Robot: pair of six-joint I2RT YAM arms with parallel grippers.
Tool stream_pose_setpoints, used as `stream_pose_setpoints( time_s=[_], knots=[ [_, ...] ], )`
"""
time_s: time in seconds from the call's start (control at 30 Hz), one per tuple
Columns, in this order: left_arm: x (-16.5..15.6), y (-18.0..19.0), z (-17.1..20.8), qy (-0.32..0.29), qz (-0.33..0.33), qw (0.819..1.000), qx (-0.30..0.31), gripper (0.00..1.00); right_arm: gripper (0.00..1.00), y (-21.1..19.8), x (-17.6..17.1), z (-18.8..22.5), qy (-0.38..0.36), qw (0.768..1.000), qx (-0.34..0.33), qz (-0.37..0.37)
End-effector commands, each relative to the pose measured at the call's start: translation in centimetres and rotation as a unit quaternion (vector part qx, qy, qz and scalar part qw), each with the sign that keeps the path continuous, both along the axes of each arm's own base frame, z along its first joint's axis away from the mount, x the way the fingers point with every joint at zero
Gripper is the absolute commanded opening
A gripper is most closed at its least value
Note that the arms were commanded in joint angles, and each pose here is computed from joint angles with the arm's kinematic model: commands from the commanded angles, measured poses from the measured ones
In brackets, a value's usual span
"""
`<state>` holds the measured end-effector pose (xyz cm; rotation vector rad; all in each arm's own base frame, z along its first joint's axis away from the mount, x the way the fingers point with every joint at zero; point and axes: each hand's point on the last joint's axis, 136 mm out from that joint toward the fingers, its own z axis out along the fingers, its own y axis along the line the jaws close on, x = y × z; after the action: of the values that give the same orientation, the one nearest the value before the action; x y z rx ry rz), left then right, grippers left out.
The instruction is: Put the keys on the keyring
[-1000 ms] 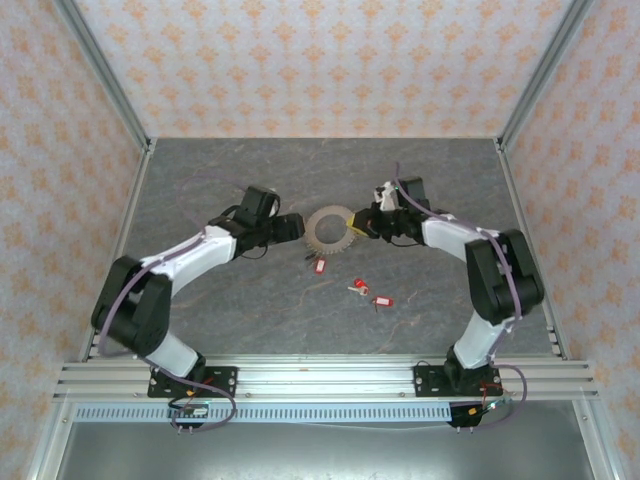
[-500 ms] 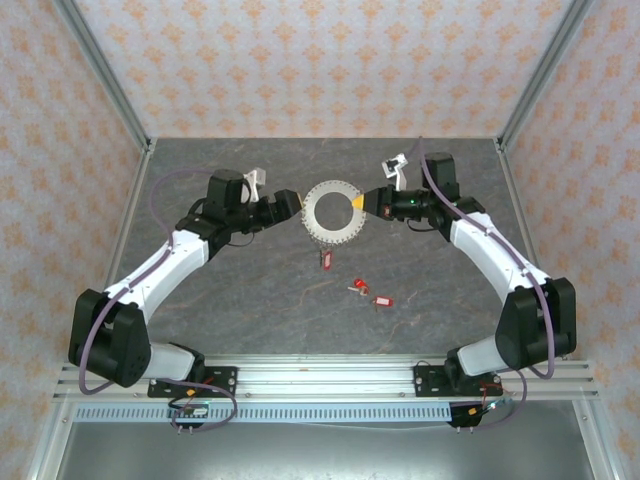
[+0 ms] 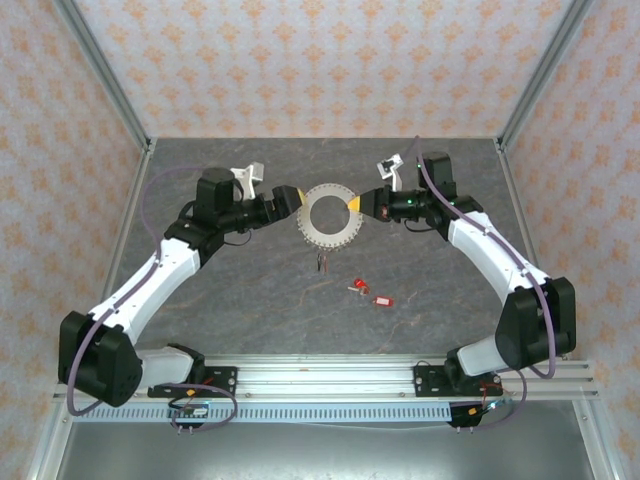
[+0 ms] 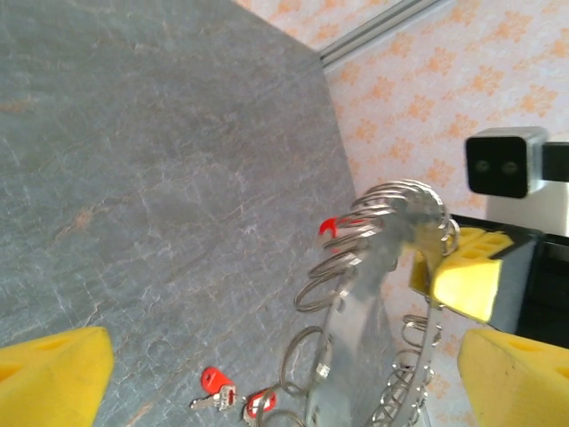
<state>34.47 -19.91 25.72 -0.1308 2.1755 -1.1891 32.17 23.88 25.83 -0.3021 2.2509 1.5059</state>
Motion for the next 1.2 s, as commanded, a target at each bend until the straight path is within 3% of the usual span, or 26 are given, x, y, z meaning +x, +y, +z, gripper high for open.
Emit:
stream_pose_setpoints(
  time_s=[0.0, 0.2, 0.33, 0.43, 0.53, 0.6, 0.77, 1.07, 1.17],
  knots=[
    [-0.5, -1.0, 0.0, -0.004, -0.023, 1.000, -0.018, 0.97, 0.00, 0.7, 0.1, 3.0, -0.033, 0.998, 0.045, 0.021],
    [-1.7, -5.0, 0.9, -0.013, -0.099, 0.994, -0.034, 0.81, 0.00, 1.2, -0.4, 3.7, -0.033, 0.997, 0.060, 0.039],
    [-1.4, -5.7, 1.1, -0.012, -0.103, 0.993, -0.054, 0.58, 0.00, 1.2, -0.4, 3.5, -0.032, 0.997, 0.058, 0.038],
    [-1.6, -5.6, 1.4, -0.017, -0.101, 0.993, -0.056, 0.48, 0.00, 1.2, -0.3, 3.2, -0.030, 0.997, 0.055, 0.036],
    [-1.9, -5.3, 1.7, -0.022, -0.099, 0.993, -0.054, 0.49, 0.00, 1.1, -0.1, 3.0, -0.031, 0.998, 0.050, 0.034],
    [-2.1, -5.1, 1.6, -0.022, -0.096, 0.994, -0.046, 0.64, 0.00, 1.2, -0.1, 3.0, -0.031, 0.998, 0.048, 0.036],
    [-2.3, -4.5, 1.5, -0.025, -0.091, 0.995, -0.036, 0.59, 0.00, 1.2, 0.0, 3.0, -0.032, 0.998, 0.045, 0.035],
    [-1.8, -3.6, 2.3, -0.026, -0.091, 0.994, -0.046, 0.24, 0.01, 1.2, 0.1, 3.0, -0.028, 0.998, 0.048, 0.032],
    [-1.9, -3.7, 2.5, -0.030, -0.095, 0.994, -0.051, 0.17, 0.03, 1.2, 0.1, 3.2, -0.027, 0.998, 0.052, 0.030]
  ],
)
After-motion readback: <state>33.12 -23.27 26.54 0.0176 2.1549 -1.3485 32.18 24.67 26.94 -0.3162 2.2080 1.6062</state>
